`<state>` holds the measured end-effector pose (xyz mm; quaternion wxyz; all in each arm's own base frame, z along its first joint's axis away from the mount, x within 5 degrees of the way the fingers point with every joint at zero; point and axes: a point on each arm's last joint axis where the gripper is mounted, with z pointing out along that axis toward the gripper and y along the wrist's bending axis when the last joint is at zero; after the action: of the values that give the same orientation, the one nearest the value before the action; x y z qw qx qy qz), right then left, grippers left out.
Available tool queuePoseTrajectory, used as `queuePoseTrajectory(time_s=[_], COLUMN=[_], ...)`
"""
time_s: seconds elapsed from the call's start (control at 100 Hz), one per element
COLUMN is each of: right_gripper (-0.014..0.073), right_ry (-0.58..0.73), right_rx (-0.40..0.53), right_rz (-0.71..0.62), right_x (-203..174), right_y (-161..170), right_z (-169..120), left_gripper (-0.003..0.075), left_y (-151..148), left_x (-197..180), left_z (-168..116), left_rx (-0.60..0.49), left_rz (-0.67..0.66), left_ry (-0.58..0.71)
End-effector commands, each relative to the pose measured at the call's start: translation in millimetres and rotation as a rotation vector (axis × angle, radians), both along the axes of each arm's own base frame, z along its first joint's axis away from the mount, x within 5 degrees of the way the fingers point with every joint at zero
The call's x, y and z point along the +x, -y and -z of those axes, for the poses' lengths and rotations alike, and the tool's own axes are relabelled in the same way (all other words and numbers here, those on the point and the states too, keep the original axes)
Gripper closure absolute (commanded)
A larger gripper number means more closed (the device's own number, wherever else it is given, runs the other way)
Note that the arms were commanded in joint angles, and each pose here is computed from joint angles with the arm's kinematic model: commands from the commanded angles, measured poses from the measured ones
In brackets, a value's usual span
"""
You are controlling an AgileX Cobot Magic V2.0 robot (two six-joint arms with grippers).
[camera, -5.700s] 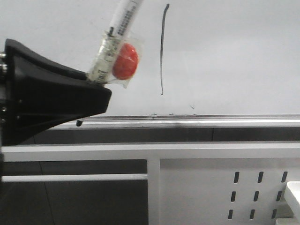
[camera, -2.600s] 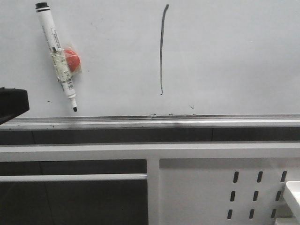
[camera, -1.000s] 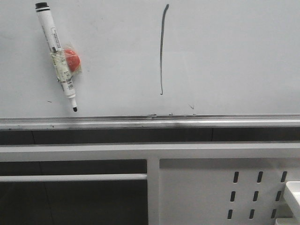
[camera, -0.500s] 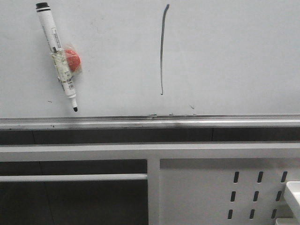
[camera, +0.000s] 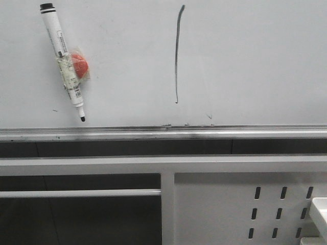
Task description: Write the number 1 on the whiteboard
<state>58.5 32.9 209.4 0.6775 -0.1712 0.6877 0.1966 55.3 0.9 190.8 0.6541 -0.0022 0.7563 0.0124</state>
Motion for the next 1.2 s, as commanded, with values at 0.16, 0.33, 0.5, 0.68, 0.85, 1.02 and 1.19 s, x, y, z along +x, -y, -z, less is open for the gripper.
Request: queuePoseTrajectory(time_s=[0.16,0.33,0.5,0.68,0.85,1.02,1.19], right_gripper=[0.0664,0.0664,0.0664,0.0664,0.0664,0.0664,0.0664], right_ry=[0.037,0.037,0.037,0.037,0.037,0.037,0.033], right_rx=[0.022,0.022,0.022,0.022,0.022,0.022,0.020], right_rz=[0.034,0.034,0.034,0.034,0.034,0.034,0.036], right_x=[2,2,2,2,2,2,2], right_y=[3,3,3,3,3,3,3], right_z=[-12,-12,-12,-12,-12,-12,-10], left_gripper=[0.0740,0.0740,0.0740,0.0740,0.0740,0.0740,0.0740], left_y=[0,1,0,0,0,0,0], left_x=[0,-1,-1,-1,-1,-1,-1], left_z=[4,13,13,13,13,13,13], left_rx=[-0.043,-0.032,-0.016,-0.016,-0.016,-0.016,-0.016], left_rz=[-0.003,0.001,-0.001,-0.001,-0.001,-0.001,-0.001], left_ry=[0.058,-0.039,-0.044,-0.044,-0.044,-0.044,-0.044])
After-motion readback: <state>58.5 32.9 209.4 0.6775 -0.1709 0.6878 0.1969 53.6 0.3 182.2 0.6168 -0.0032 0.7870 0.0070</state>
